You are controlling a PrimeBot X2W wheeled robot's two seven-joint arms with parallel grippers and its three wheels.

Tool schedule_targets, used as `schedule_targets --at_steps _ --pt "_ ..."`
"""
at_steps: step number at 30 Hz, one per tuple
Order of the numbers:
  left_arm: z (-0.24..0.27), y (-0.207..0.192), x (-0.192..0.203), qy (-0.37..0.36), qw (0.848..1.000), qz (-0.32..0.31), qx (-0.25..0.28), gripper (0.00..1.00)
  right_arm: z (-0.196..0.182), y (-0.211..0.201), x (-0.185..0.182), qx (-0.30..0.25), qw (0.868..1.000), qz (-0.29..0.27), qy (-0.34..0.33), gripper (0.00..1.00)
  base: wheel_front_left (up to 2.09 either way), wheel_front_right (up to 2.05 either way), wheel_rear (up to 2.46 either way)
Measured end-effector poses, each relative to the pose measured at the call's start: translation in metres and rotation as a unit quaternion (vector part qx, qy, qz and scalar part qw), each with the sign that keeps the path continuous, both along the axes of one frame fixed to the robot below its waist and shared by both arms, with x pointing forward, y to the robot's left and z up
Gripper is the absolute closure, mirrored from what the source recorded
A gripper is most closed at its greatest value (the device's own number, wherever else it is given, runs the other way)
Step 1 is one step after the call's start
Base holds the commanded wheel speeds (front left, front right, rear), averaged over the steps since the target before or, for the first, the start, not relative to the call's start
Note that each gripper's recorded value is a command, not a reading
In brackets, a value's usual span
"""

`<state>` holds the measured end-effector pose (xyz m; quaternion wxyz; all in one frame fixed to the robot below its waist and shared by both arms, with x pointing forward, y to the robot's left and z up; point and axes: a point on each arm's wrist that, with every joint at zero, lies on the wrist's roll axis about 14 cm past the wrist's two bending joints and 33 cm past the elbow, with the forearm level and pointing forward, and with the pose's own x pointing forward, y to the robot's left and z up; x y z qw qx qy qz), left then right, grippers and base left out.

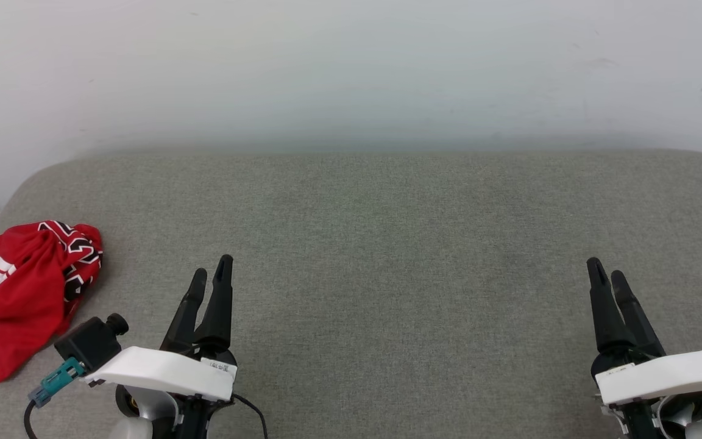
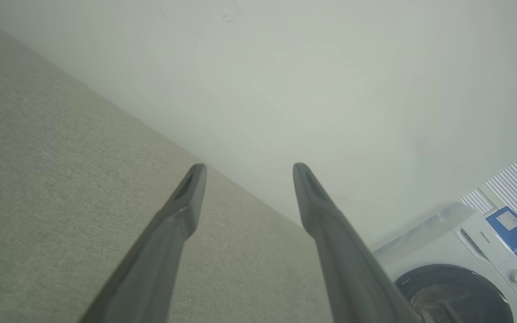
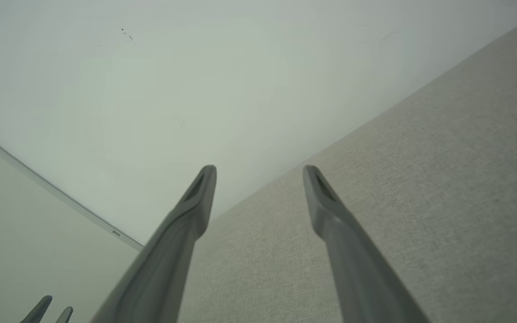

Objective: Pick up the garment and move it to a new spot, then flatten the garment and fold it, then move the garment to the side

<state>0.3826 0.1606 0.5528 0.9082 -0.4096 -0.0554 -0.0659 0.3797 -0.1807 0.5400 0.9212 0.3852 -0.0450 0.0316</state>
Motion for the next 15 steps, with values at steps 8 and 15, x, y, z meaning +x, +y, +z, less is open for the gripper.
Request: schedule_targets --at_steps 8,15 --pt "-0.0056 0.0036 -0.0017 -0.002 0.996 0.010 0.091 0.00 0.0036 0.0048 -0.0025 -0.095 0.995 0.006 -0.004 0.00 0.00 0.00 0.00" --pt "-0.0057 0.0057 -0.0027 -0.010 0.987 0.019 0.161 0.00 0.0048 0.0062 -0.0039 -0.162 0.987 0.009 -0.003 0.00 0.00 0.00 0.00"
